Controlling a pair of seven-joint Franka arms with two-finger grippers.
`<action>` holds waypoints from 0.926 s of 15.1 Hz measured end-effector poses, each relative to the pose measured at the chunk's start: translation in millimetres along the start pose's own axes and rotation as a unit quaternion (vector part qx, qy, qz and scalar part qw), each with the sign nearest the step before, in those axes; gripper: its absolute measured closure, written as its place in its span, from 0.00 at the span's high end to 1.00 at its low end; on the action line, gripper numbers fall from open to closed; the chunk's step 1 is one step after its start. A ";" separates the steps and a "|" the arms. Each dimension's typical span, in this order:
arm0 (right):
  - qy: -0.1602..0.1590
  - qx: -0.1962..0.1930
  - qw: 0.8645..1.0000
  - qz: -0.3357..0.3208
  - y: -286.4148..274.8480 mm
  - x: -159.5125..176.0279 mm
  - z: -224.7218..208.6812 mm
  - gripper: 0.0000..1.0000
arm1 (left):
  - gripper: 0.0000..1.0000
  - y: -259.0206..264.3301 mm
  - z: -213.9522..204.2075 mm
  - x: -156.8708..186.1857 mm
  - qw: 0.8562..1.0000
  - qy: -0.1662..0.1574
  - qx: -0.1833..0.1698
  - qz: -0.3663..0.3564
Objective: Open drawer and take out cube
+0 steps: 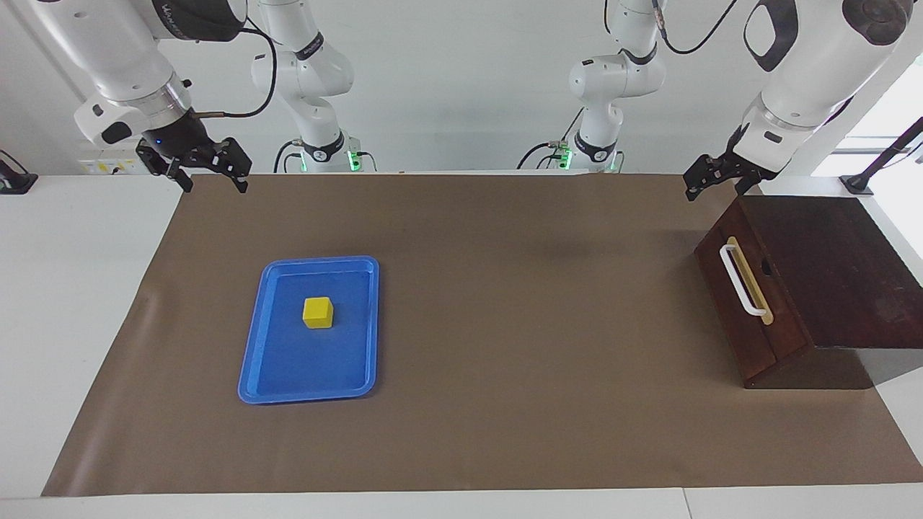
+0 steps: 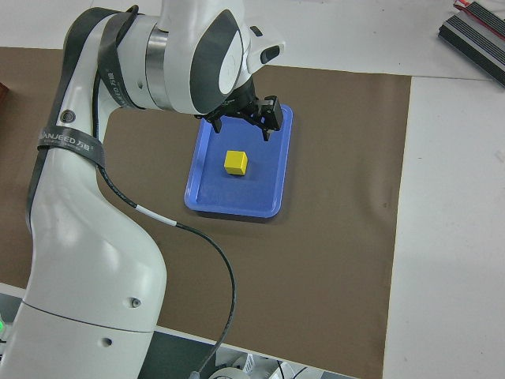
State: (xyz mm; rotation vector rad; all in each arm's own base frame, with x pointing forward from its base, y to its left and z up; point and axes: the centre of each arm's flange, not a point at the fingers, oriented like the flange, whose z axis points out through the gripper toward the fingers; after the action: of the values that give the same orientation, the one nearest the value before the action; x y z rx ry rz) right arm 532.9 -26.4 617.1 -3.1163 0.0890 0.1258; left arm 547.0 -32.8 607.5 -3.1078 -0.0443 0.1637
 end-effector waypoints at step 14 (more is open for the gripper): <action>-0.008 -0.012 0.999 -0.035 -14.1 0.2 6.6 1.00 | 1.00 3.8 -3.0 6.6 1.000 0.025 -0.010 0.002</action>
State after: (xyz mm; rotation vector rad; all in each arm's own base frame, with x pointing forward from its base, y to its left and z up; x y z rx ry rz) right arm 533.4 -12.2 610.8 -3.1363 -0.0215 0.1524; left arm 554.1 -36.5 609.7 -3.1304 -0.0395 0.0855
